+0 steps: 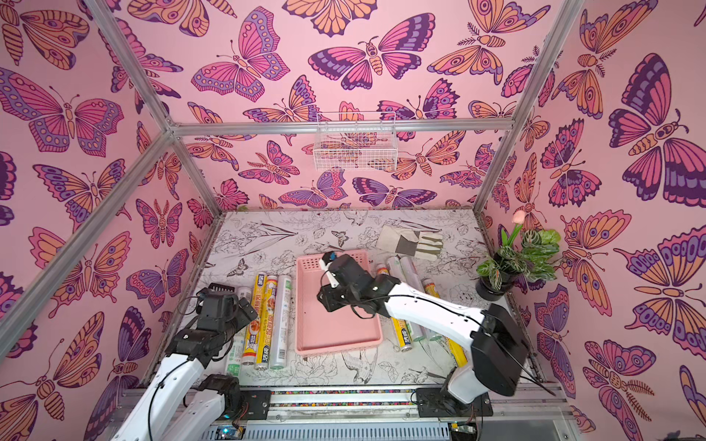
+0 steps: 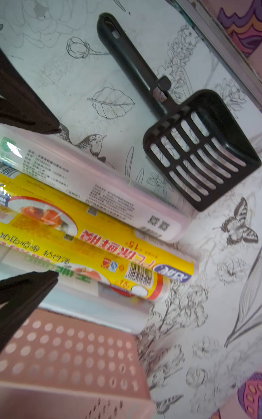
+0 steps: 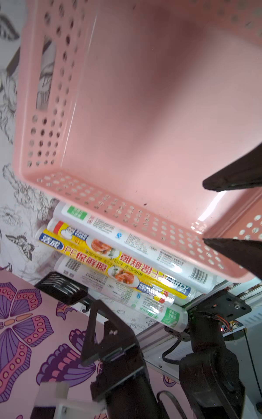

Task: Put the plastic wrap into the basket
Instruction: Pick up the plastic wrap from the center of the board.

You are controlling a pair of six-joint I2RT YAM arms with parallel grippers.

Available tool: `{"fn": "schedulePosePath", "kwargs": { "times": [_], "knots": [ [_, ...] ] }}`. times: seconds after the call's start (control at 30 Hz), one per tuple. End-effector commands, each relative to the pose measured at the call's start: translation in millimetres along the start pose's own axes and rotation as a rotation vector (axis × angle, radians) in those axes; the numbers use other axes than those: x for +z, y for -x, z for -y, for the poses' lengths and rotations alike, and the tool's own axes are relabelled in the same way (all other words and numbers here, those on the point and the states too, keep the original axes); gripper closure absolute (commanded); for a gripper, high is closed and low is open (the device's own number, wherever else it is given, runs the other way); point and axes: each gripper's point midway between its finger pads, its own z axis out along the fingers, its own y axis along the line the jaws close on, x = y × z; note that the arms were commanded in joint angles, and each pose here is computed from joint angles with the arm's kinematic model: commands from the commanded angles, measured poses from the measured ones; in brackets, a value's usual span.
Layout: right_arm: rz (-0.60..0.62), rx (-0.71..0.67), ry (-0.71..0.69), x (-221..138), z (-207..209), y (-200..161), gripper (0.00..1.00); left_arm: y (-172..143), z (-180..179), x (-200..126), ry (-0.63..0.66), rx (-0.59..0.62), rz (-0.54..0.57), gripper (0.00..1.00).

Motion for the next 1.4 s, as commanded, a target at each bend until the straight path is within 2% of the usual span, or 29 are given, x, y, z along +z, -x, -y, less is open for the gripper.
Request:
{"fn": "schedulePosePath", "kwargs": {
  "times": [0.0, 0.1, 0.27, 0.43, 0.63, 0.73, 1.0, 1.37],
  "knots": [
    [-0.031, -0.065, 0.077, 32.8, -38.8, 4.1, 0.61, -10.8, -12.2, 12.6, 0.045, -0.026, -0.059, 0.0],
    [-0.07, -0.087, 0.111, 56.2, -60.7, 4.6, 0.61, -10.2, -15.6, 20.5, 0.061, -0.048, -0.074, 0.07],
    [-0.103, -0.062, 0.159, 83.4, -73.5, 5.6, 0.61, -13.2, -11.0, 32.2, 0.046, -0.033, -0.106, 0.23],
    [-0.132, -0.053, 0.192, 96.3, -80.0, 2.9, 0.61, -16.7, -15.1, 44.2, 0.086, -0.04, -0.13, 0.27],
    [-0.156, -0.032, 0.237, 106.4, -87.0, -0.3, 0.61, -15.3, -19.6, 55.1, 0.152, -0.026, -0.149, 0.38],
    [-0.158, -0.014, 0.243, 110.7, -87.0, -1.1, 0.61, -16.4, -18.9, 60.5, 0.167, -0.017, -0.171, 0.38],
    [-0.159, 0.015, 0.269, 116.7, -92.0, 0.2, 0.61, -23.3, -9.9, 70.5, 0.156, 0.02, -0.248, 0.27],
    [-0.156, 0.044, 0.233, 120.7, -84.1, -0.5, 0.6, -33.9, -8.6, 82.8, 0.177, 0.05, -0.327, 0.27]
  ]
}}
